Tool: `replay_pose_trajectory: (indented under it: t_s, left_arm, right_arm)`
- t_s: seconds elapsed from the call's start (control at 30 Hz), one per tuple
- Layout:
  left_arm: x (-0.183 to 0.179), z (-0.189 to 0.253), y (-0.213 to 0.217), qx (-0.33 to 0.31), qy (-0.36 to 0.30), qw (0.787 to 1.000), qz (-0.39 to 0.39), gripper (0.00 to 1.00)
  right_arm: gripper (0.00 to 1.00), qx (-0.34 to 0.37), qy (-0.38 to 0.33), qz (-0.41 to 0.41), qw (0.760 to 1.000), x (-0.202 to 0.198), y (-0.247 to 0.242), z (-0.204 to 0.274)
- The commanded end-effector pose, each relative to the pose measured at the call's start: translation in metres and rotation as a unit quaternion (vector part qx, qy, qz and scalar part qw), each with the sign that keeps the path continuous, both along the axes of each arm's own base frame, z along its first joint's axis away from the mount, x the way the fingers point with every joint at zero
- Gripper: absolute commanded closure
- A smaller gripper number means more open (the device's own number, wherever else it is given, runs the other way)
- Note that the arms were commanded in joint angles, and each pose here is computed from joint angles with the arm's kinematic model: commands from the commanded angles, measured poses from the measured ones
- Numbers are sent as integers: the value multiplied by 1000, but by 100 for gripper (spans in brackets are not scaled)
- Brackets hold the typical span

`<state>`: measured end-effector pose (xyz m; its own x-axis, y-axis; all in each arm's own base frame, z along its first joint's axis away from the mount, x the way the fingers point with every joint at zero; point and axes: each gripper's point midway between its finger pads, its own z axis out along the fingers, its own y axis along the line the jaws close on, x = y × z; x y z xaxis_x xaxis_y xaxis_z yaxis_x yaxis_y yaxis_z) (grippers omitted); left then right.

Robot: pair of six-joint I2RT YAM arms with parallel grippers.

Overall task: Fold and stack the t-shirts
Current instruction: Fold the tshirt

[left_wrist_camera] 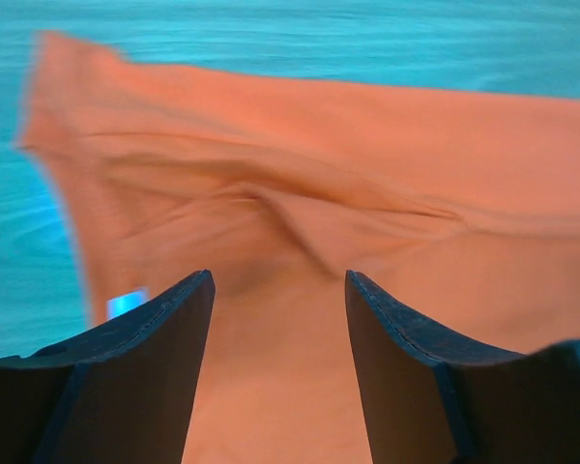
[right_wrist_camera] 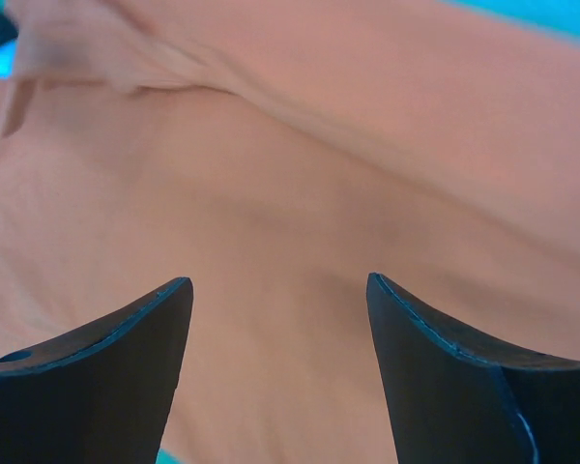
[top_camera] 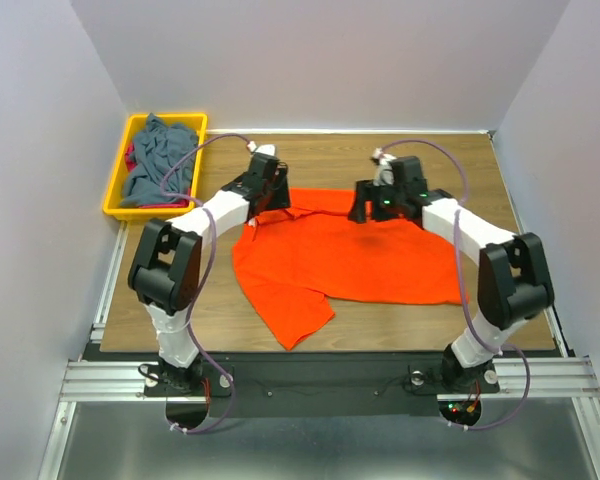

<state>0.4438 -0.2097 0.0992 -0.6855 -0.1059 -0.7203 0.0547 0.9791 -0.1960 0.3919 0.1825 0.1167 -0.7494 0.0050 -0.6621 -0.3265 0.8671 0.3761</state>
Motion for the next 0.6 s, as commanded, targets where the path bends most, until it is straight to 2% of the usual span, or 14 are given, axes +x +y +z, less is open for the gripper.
replay_pose_trajectory:
  t_s: [0.0,0.03,0.07,0.13,0.3,0.4,0.5,0.57]
  left_arm:
    - [4,48,43,-32,-39,998,29,30]
    - [2,41,61,-29,-29,998,41,30]
    - [-1,40,66,-31,-26,998,40,30]
    - [-7,45,81,-29,-29,998,43,29]
    - [-27,46,106,-18,-29,998,49,30]
    - [-37,38,113,-6,-25,999,46,29]
    - [-42,29,117,-1,-24,999,45,29]
    - [-44,22,117,3,-16,999,42,29]
  right_arm:
    - [23,-89,-100,118,984,22,48,13]
    - [24,-97,-128,147,976,28,67,23]
    - [26,-104,-134,162,972,32,75,20]
    - [37,-118,-140,189,965,36,92,9]
    - [49,-149,-175,246,942,48,132,-1]
    - [51,-161,-189,267,931,50,154,-6]
    - [58,-176,-201,282,921,51,170,-11]
    - [58,-187,-208,285,917,54,178,-15]
